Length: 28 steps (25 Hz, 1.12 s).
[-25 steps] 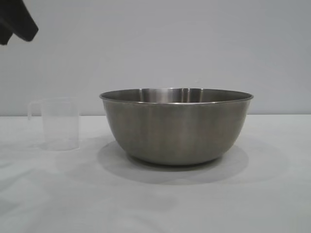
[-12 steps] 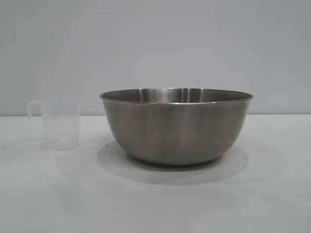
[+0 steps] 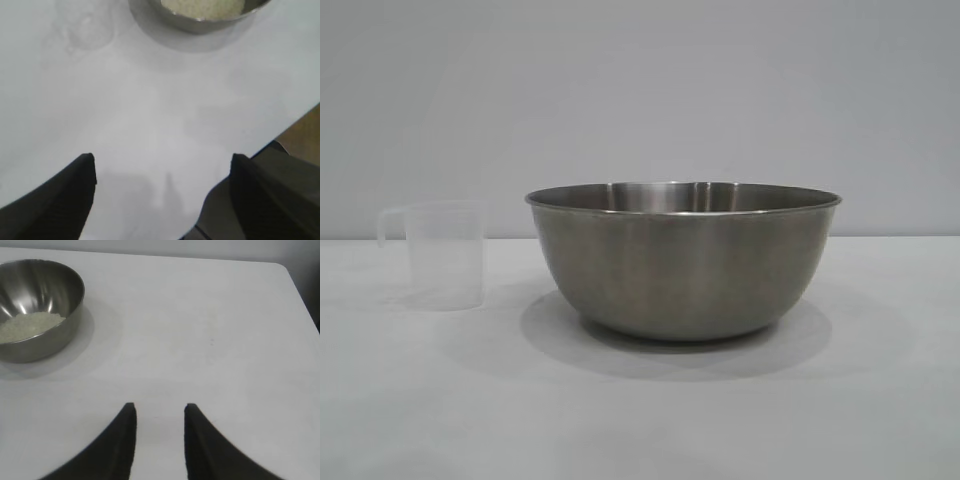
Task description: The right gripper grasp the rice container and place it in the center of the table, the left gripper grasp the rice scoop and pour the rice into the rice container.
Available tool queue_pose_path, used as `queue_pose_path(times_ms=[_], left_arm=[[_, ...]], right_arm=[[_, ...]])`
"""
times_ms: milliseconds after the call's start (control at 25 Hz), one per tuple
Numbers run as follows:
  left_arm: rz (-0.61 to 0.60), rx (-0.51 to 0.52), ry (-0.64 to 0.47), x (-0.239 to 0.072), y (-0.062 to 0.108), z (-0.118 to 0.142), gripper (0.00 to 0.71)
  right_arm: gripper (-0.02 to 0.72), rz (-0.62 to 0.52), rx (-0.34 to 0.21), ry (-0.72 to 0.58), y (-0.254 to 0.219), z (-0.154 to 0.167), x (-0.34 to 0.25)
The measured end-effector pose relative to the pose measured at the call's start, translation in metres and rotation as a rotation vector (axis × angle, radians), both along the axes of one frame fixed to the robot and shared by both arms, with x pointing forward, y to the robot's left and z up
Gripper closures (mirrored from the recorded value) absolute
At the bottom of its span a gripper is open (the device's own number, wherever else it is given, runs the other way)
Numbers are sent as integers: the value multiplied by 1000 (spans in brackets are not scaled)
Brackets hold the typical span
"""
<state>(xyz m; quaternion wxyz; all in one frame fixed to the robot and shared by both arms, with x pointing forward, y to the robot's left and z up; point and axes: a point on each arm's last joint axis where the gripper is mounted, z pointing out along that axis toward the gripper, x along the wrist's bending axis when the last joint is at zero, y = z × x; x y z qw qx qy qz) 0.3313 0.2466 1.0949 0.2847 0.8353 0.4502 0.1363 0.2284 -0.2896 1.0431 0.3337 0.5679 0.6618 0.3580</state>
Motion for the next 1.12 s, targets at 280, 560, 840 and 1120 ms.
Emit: queue_pose_path(times_ms=[280,560,840,1120], left_arm=[[33,31,-24,-33,20,-29,219],[59,-17,-120,-63,36,-52,219],[70,-69,-263,-82,47,-50,219],[71,-78,-279,-84,48,-50,219]], right_arm=[[473,0,0,0,0,0,0],[473,0,0,0,0,0,0],[473,0,0,0,0,0,0],[473,0,0,0,0,0,0]])
